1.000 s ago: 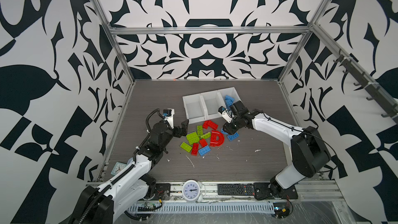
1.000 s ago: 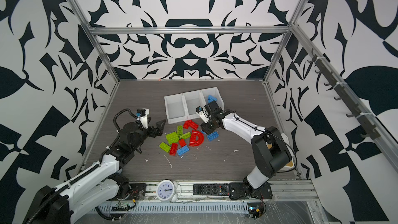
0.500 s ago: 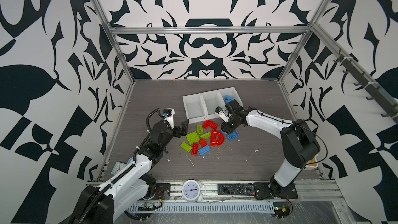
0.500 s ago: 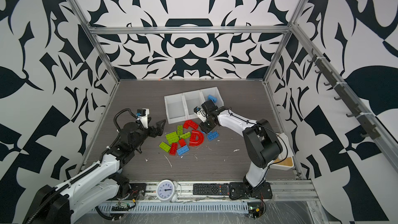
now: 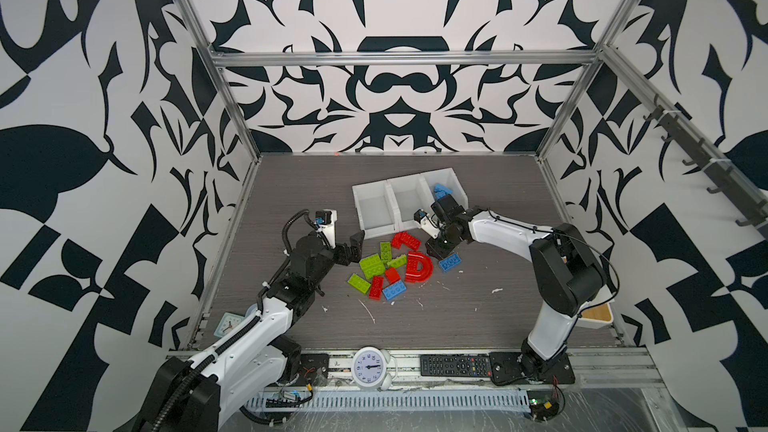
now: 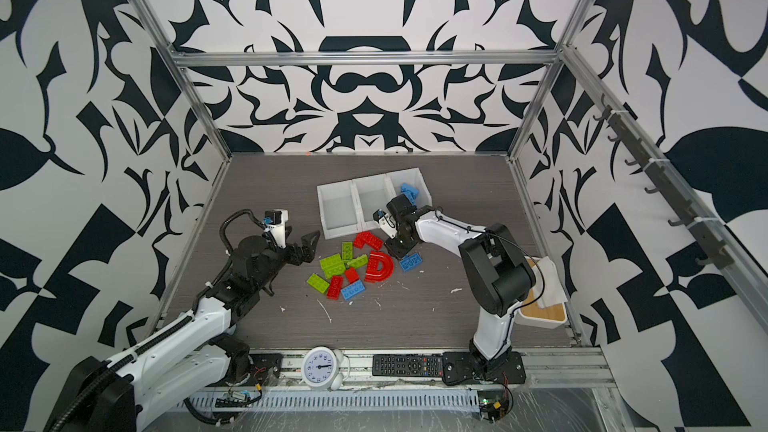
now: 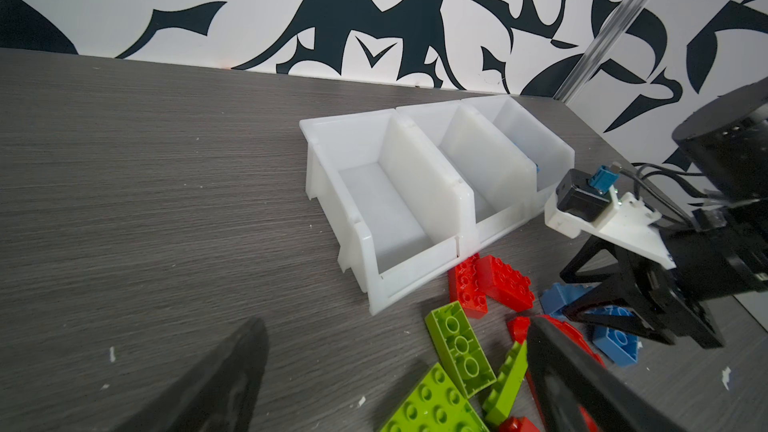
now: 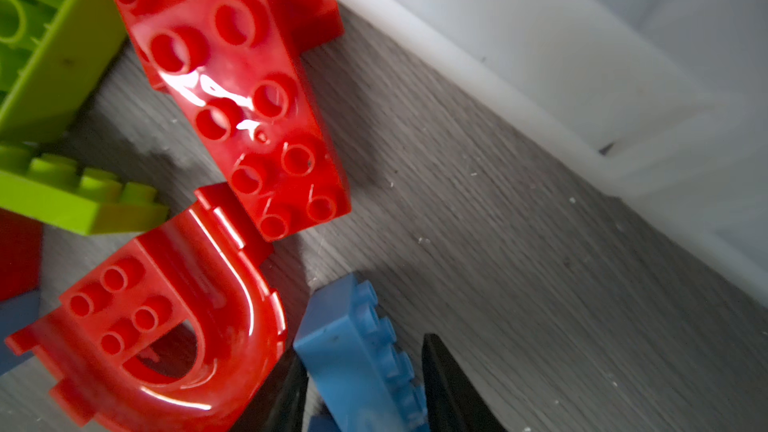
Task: Sort the legos into containers by color
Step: 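Lower the right gripper onto a long blue brick beside the red arch and grasp it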
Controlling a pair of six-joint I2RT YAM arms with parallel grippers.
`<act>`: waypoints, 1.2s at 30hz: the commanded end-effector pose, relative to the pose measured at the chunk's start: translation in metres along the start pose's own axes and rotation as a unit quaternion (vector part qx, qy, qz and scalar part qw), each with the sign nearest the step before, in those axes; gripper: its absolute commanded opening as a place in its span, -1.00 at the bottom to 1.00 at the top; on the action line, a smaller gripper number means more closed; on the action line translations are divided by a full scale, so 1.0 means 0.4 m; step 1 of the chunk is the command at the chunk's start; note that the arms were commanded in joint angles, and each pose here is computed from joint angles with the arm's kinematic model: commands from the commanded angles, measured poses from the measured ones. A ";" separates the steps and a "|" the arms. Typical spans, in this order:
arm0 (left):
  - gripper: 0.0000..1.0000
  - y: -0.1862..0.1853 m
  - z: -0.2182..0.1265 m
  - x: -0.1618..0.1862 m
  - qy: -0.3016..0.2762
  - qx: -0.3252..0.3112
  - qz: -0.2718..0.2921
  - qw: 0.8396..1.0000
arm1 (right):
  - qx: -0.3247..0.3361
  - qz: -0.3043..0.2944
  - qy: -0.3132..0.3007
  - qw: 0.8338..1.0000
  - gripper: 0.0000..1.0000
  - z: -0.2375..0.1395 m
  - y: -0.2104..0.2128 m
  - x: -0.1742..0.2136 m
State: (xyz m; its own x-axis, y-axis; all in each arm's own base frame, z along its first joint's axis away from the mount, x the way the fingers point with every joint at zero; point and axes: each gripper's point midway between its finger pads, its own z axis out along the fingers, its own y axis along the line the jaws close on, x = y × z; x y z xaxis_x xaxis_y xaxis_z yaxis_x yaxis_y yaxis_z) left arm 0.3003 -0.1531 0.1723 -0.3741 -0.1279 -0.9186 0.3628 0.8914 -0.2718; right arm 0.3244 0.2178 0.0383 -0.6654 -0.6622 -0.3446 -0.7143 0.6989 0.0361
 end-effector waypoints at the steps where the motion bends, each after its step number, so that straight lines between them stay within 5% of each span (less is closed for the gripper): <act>1: 0.99 -0.007 -0.001 -0.012 -0.004 0.004 0.002 1.000 | 0.011 -0.003 -0.011 1.000 -0.09 -0.012 -0.008 -0.026; 19: 0.99 -0.004 -0.008 -0.016 -0.008 0.001 0.002 1.000 | 0.050 0.059 -0.040 0.996 -0.51 -0.039 -0.039 -0.032; 36: 0.99 -0.007 -0.008 -0.016 -0.008 0.004 0.001 1.000 | 0.072 0.160 -0.150 0.973 -0.67 -0.239 -0.147 -0.088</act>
State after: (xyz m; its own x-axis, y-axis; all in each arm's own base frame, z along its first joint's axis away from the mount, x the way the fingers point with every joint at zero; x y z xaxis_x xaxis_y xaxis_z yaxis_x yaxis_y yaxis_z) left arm 0.2997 -0.1527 0.1737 -0.3712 -0.1293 -0.9195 0.3633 0.8911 -0.2720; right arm 0.3549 0.1803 0.1031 -0.7571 -0.3791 -0.5320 -0.4728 0.8800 0.0458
